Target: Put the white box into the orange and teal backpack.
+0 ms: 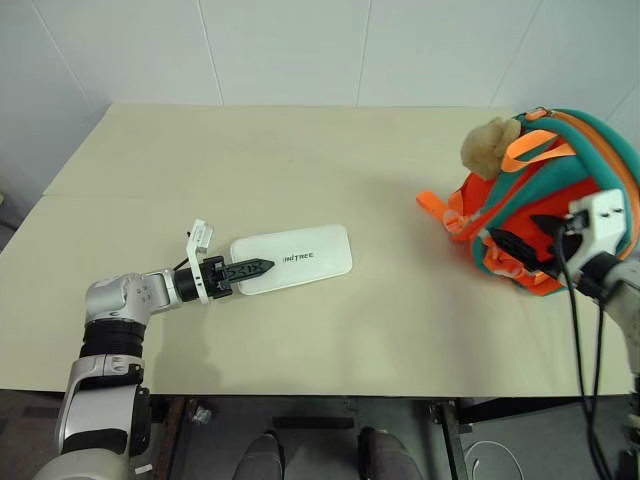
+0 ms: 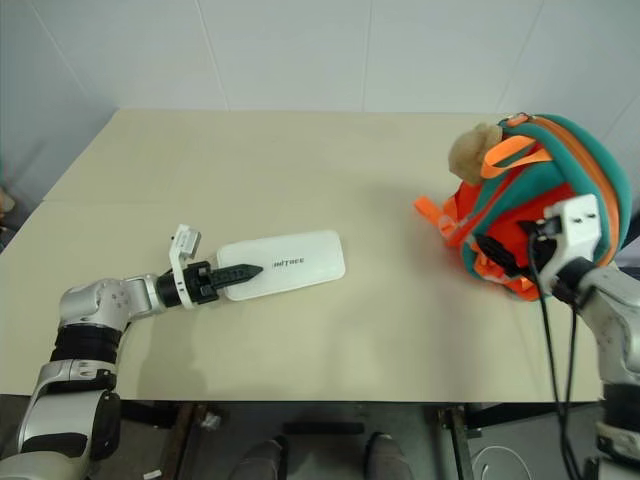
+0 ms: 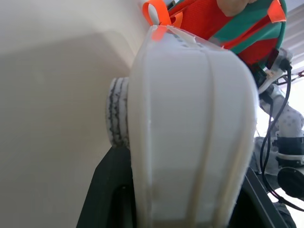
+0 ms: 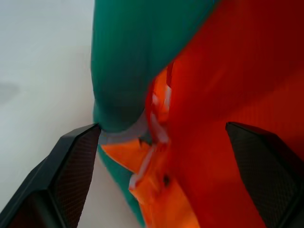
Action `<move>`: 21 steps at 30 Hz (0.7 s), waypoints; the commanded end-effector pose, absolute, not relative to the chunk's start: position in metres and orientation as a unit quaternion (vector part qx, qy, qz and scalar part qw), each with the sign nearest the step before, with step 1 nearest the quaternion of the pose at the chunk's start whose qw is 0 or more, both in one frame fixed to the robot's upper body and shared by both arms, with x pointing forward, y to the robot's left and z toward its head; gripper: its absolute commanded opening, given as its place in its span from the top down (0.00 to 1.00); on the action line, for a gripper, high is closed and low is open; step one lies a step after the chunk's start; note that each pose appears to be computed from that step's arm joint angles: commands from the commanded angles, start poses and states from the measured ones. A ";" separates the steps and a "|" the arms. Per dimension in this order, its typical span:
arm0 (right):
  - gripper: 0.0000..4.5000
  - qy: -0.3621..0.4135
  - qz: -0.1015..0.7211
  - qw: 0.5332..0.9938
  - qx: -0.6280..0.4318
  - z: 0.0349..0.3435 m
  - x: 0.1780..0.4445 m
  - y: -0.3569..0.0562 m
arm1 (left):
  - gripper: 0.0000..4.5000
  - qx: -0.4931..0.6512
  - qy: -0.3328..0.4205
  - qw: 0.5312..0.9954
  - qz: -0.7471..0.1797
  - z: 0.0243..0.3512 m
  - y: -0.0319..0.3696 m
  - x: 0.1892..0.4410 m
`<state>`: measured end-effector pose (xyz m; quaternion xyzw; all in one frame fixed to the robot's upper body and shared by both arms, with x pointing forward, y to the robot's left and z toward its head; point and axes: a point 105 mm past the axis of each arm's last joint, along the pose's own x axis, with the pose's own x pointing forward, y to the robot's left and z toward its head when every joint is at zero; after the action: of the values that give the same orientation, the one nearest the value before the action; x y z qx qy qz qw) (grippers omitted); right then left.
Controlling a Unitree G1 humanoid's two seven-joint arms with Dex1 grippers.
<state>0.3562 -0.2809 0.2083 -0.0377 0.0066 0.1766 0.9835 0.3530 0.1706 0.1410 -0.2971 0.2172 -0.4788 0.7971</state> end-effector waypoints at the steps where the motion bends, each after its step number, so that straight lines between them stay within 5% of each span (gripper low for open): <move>1: 0.01 -0.017 0.184 0.983 -0.001 0.216 0.381 -0.263 | 0.72 -0.290 0.199 0.807 -0.475 0.151 0.175 0.353; 12: 0.01 -0.048 0.175 0.983 -0.001 0.222 0.415 -0.246 | 0.72 -0.295 0.193 0.818 -0.454 0.146 0.183 0.348; 15: 0.14 -0.089 0.171 0.981 -0.018 0.230 0.419 -0.243 | 0.72 -0.294 0.187 0.816 -0.461 0.151 0.179 0.349; 18: 0.38 -0.138 0.210 0.968 -0.001 0.244 0.412 -0.228 | 0.72 -0.292 0.183 0.818 -0.461 0.153 0.179 0.349; 21: 0.62 -0.185 0.318 0.929 0.032 0.263 0.388 -0.193 | 0.72 -0.291 0.180 0.825 -0.449 0.152 0.186 0.349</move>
<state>0.4093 -0.2115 0.2270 0.0270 -0.1138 0.2513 0.9608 0.3493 0.1763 0.1445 -0.2965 0.2012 -0.4577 0.8137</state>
